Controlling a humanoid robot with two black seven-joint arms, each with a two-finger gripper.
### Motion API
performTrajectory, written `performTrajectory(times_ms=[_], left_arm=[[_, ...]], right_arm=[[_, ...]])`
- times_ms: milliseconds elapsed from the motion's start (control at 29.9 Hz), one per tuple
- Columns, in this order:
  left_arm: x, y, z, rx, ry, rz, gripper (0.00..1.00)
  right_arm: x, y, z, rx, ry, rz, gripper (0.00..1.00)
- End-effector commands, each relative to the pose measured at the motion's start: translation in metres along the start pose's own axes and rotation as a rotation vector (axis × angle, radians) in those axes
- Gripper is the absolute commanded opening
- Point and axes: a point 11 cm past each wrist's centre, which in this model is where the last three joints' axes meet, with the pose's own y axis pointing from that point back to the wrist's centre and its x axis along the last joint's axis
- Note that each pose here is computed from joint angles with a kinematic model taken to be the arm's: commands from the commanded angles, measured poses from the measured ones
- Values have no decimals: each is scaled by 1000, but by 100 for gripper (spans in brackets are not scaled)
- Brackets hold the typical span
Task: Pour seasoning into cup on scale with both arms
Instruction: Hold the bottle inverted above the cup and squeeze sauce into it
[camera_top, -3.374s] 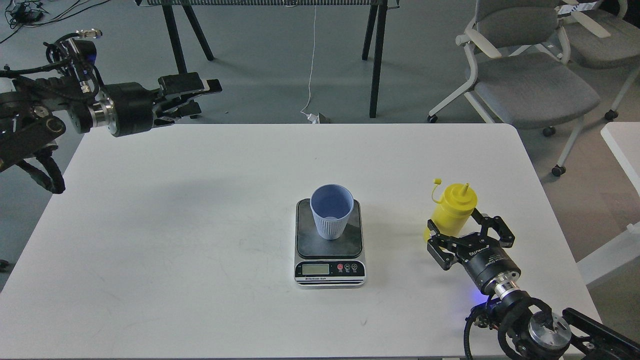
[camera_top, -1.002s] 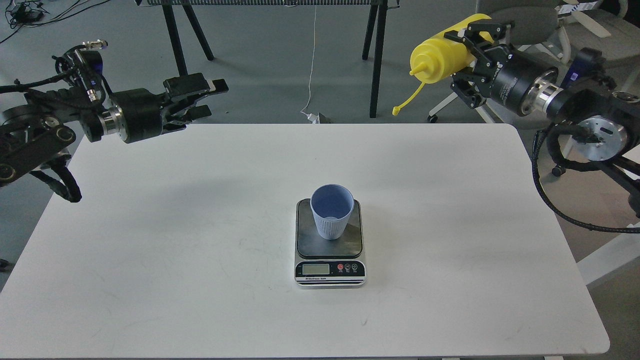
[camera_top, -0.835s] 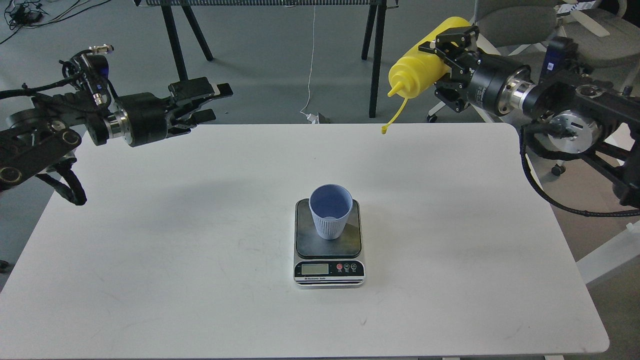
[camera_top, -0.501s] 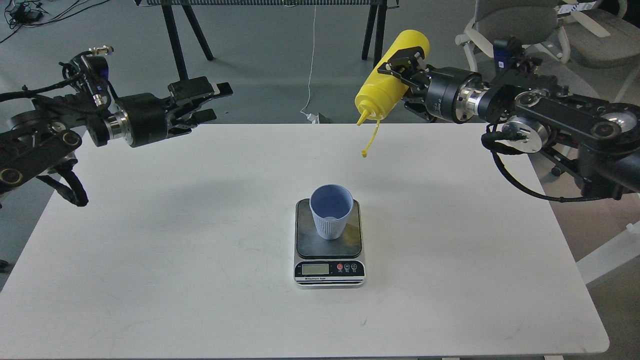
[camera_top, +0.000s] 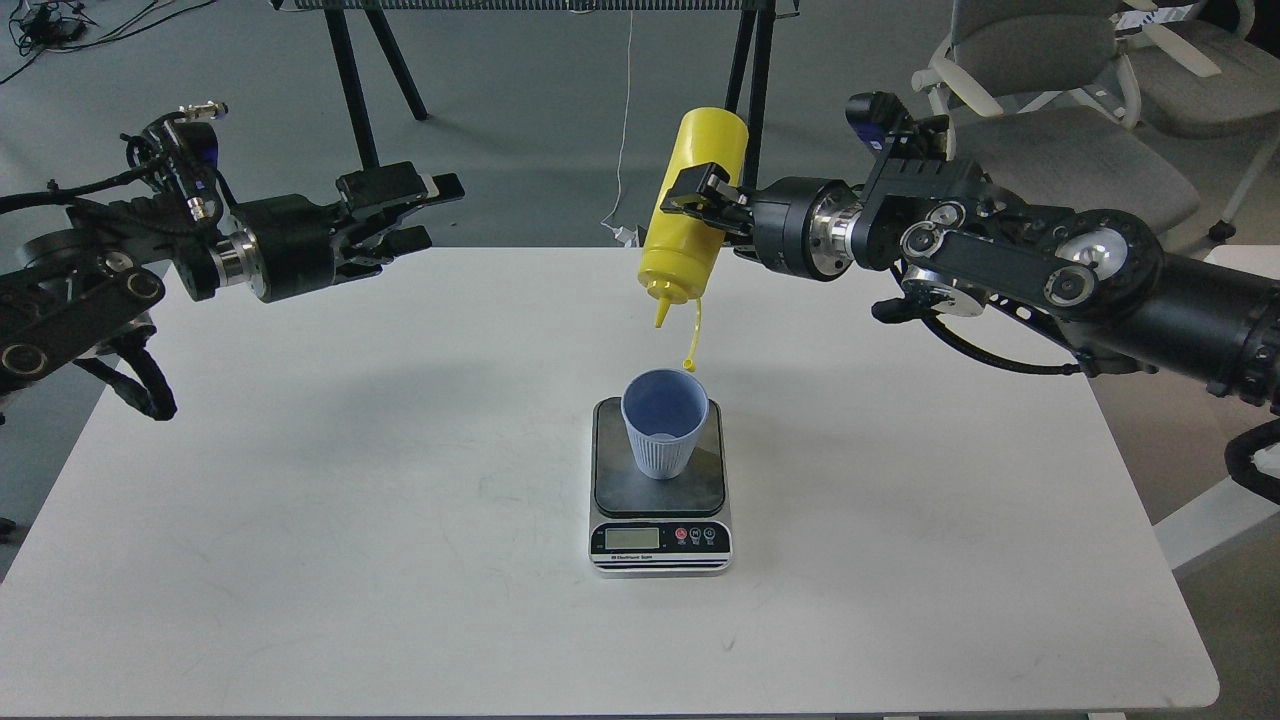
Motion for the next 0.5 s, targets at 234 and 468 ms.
performTrajectory(times_ms=[234, 468], left_arm=[[-2, 0, -2, 3, 5, -3, 99], [-5, -1, -3, 2, 10, -7, 99]], right_arm=[[-2, -5, -12, -14, 87, -13, 17], [-4, -7, -20, -26, 146, -29, 17]])
